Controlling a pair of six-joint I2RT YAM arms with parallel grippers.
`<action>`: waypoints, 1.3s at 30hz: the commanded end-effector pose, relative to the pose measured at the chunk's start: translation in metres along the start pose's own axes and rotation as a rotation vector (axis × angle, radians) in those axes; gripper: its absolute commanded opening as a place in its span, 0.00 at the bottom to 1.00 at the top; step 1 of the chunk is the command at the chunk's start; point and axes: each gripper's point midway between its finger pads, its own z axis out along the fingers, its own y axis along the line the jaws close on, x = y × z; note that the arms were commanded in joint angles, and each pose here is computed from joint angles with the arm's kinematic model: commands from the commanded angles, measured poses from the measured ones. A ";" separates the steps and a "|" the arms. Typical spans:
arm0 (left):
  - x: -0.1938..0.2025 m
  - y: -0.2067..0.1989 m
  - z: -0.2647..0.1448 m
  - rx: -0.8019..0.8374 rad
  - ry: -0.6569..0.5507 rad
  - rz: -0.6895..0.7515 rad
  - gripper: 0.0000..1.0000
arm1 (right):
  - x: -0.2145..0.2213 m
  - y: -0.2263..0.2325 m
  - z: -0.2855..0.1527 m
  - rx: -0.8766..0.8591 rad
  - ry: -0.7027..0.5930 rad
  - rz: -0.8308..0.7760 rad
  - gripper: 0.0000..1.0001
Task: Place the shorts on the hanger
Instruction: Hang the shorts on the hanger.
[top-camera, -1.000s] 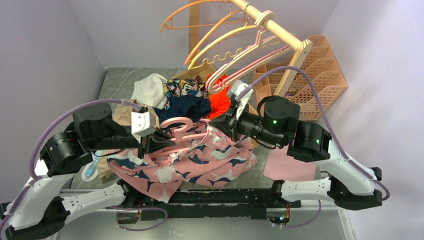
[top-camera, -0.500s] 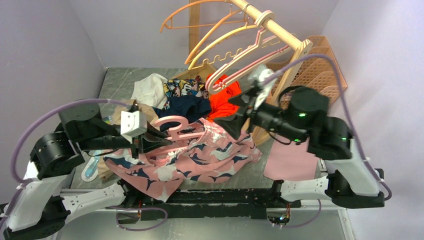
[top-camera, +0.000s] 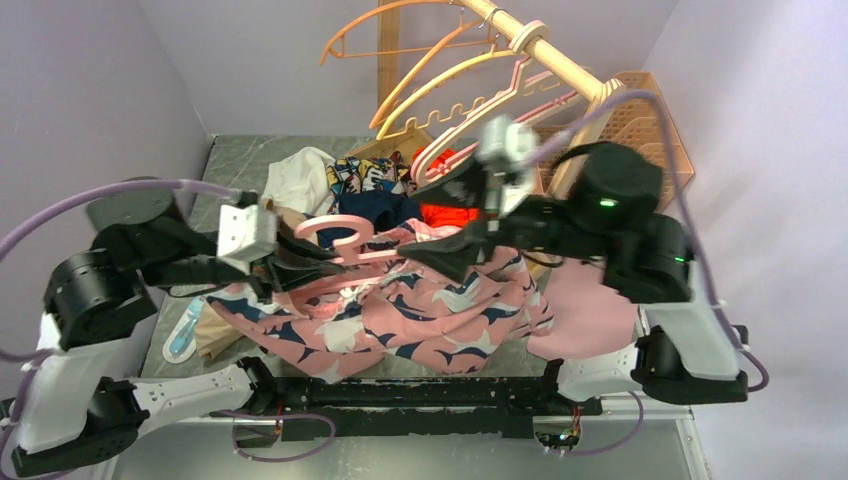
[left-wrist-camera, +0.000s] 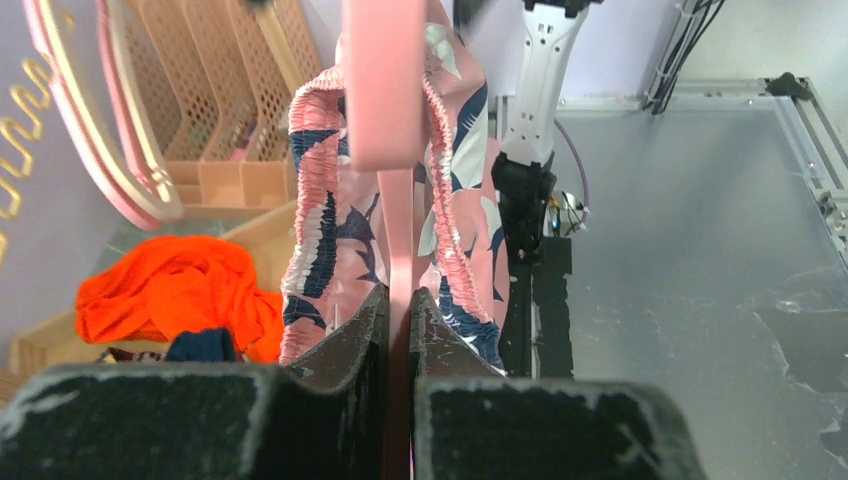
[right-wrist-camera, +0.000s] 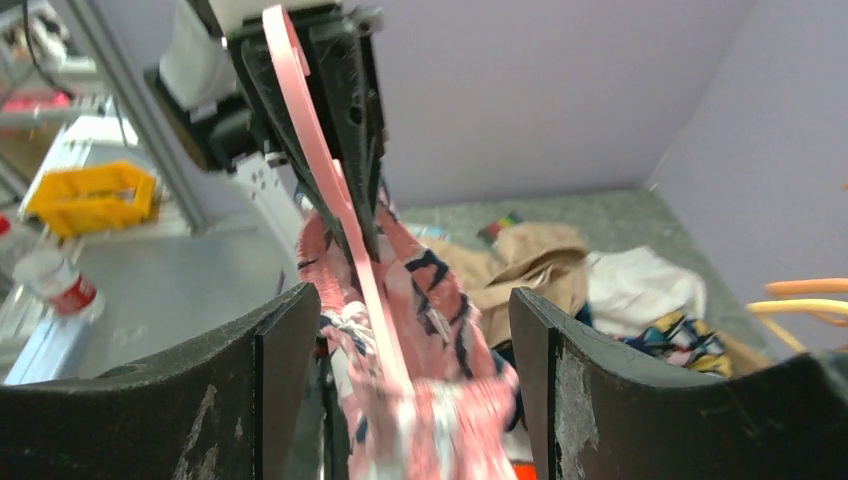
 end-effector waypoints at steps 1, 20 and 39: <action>-0.003 0.002 0.015 0.042 -0.029 0.012 0.07 | 0.041 0.021 0.025 -0.143 0.109 0.003 0.73; 0.012 0.010 0.044 0.094 0.006 -0.005 0.07 | 0.075 0.017 0.040 -0.111 0.094 0.051 0.44; -0.018 0.014 0.006 -0.057 -0.070 0.029 0.86 | 0.056 -0.005 0.022 0.025 0.023 0.023 0.00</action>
